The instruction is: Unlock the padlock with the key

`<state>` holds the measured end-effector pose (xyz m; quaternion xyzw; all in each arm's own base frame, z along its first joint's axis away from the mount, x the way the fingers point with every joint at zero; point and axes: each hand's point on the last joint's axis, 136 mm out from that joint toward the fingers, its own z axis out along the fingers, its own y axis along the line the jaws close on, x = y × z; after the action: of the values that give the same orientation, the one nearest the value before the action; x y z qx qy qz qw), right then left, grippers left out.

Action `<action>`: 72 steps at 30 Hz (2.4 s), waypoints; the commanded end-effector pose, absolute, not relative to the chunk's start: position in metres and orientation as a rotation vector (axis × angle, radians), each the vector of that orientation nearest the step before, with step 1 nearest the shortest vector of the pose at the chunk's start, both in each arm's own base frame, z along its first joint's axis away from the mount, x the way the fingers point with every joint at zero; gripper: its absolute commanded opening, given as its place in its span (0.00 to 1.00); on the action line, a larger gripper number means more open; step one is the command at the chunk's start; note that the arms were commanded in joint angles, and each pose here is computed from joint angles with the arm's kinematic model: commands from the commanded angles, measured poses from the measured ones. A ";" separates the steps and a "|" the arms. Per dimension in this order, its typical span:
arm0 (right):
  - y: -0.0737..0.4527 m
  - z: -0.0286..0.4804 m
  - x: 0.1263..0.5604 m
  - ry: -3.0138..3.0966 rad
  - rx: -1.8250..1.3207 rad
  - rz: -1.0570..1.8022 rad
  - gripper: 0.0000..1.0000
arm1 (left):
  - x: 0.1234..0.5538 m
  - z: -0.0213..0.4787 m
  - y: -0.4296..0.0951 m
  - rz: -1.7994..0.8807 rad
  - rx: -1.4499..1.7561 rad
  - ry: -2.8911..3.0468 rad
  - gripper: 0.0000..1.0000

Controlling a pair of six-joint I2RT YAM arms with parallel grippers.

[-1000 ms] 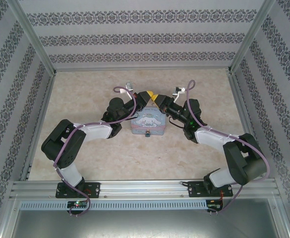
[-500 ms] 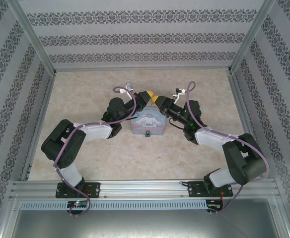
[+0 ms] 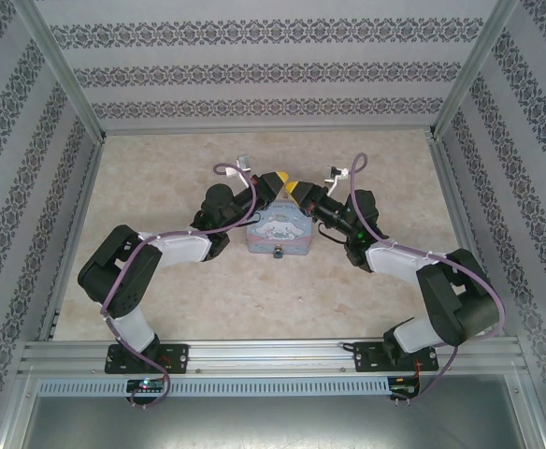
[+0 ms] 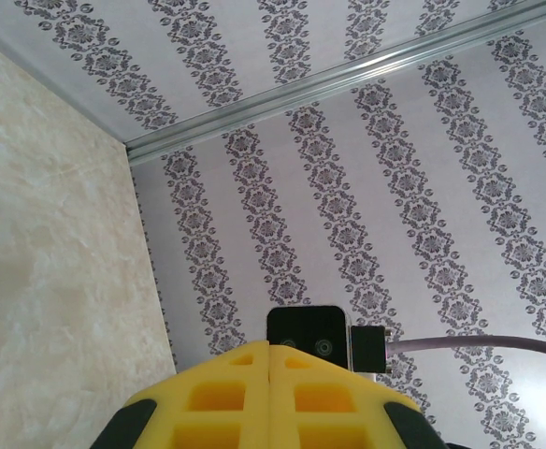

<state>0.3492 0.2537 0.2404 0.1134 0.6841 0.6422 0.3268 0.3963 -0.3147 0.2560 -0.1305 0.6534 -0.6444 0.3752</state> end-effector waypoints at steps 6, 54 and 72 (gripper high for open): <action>0.262 0.247 0.344 1.772 0.242 1.718 0.00 | 0.394 0.259 -0.321 -1.673 -0.324 1.657 0.00; 0.222 0.138 0.322 2.221 0.412 1.444 0.00 | 0.254 0.079 -0.290 -0.888 0.266 2.322 0.72; 0.216 0.126 0.343 2.229 0.458 1.413 0.00 | 0.288 0.051 -0.311 -0.721 0.404 2.256 0.66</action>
<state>0.3308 0.2186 0.1186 0.1731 0.8153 0.5117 0.2085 0.2766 -0.3013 0.0421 0.1393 0.8908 -0.2853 0.3250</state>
